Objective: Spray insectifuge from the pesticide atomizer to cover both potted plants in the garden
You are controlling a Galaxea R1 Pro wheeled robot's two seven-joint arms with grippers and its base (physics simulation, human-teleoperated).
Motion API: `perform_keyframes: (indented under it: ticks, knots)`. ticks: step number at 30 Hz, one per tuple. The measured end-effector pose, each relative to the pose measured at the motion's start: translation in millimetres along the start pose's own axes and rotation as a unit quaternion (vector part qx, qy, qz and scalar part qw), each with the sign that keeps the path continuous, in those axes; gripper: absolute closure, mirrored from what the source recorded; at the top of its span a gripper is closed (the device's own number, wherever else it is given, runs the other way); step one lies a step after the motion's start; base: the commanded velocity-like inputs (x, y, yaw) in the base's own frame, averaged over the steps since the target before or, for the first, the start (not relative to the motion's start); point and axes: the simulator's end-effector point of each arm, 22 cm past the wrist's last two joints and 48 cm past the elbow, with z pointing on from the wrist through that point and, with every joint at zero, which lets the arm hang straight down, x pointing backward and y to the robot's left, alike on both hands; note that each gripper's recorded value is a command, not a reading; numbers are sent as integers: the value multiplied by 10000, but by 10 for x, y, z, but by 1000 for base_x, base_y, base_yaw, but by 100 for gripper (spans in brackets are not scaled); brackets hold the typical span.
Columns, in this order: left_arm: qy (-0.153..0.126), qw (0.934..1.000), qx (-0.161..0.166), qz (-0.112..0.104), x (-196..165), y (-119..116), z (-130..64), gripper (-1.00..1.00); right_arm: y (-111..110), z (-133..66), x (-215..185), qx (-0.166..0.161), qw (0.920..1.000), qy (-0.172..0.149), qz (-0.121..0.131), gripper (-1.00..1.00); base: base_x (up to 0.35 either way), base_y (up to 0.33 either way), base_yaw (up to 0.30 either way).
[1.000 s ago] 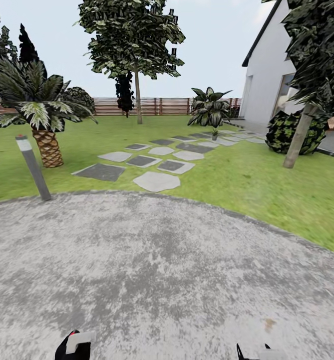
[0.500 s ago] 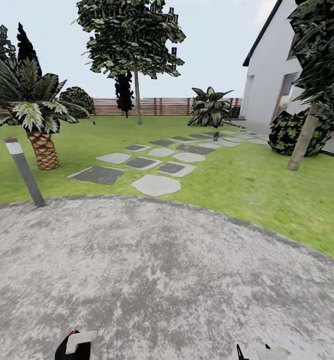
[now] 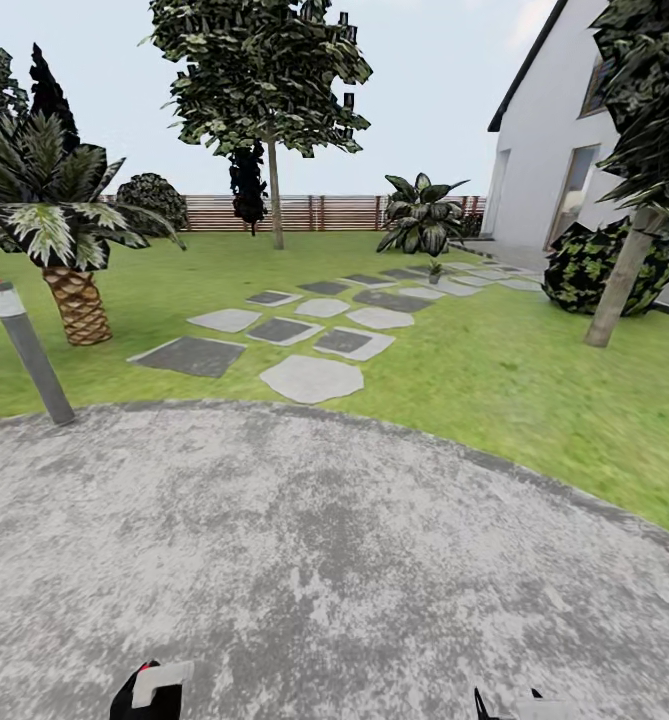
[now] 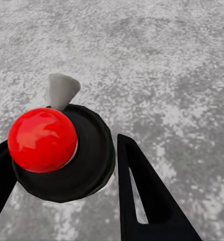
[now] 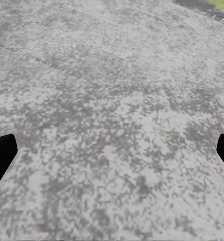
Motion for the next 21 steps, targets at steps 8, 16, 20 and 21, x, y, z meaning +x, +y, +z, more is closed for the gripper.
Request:
perform_keyframes:
  ticks: [8, 16, 20, 21]
  knots:
    - [-1, 10000, -1, -1, -1, 1, 0, 100, 0, 2, -5, 0, 10000, -6, 0, -100, 336, 0, 0]
    - [-1, 10000, -1, -1, -1, 0, 0, 100, -1, 1, -2, 1, 10000, -2, 1, -100, 336, 0, 0]
    - [-1, 10000, -1, -2, -1, 1, 0, 100, 0, 2, -4, 0, 10000, -5, 1, -100, 336, 0, 0]
    - [-1, 10000, 0, 0, -1, 0, 0, 100, 0, 2, -5, 1, 10000, -6, 1, -100, 336, 0, 0]
